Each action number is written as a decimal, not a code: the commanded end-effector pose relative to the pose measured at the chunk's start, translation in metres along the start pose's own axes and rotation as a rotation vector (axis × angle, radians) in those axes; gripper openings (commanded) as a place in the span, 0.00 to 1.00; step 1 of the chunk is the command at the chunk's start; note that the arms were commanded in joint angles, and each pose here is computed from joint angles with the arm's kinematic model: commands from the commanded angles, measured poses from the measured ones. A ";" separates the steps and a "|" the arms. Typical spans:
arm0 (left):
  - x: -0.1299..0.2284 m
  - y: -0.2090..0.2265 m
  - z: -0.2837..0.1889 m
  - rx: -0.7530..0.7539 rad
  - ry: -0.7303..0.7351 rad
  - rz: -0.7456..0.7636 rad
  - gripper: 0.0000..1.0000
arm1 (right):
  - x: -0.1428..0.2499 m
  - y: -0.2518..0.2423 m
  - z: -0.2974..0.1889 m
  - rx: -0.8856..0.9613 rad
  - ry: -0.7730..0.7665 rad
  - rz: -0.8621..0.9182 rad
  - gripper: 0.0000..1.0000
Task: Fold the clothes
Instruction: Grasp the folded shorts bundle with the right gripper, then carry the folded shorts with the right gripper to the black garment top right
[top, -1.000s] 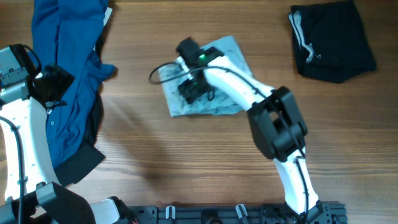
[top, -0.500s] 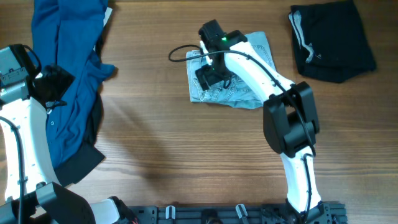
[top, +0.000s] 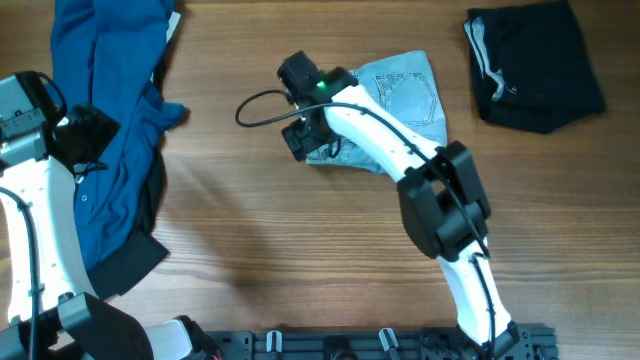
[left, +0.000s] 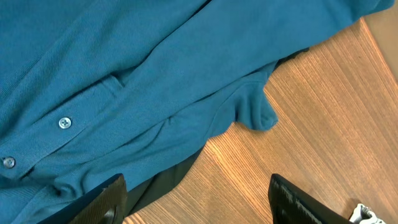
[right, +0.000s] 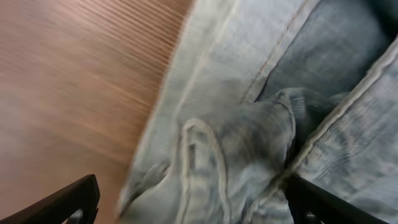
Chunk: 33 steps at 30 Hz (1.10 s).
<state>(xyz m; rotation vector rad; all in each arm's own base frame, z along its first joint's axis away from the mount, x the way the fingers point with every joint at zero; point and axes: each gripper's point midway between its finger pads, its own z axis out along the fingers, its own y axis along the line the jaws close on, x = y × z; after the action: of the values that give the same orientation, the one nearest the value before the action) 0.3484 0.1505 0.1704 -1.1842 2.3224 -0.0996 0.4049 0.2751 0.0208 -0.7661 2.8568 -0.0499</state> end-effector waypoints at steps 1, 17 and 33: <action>0.000 0.001 0.000 -0.001 0.008 -0.006 0.73 | 0.005 -0.020 0.023 0.131 0.037 0.032 0.97; 0.000 0.001 0.000 -0.002 0.009 -0.006 0.73 | 0.028 -0.024 0.059 0.156 0.129 0.039 0.04; 0.001 0.002 0.005 -0.009 0.020 -0.007 0.74 | -0.033 -0.128 -0.150 0.042 -0.219 0.227 0.04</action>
<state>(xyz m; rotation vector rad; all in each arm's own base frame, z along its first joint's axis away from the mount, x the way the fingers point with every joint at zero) 0.3468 0.1498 0.1670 -1.1919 2.3364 -0.0992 0.4372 0.2032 0.0613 -0.5225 2.9575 -0.1405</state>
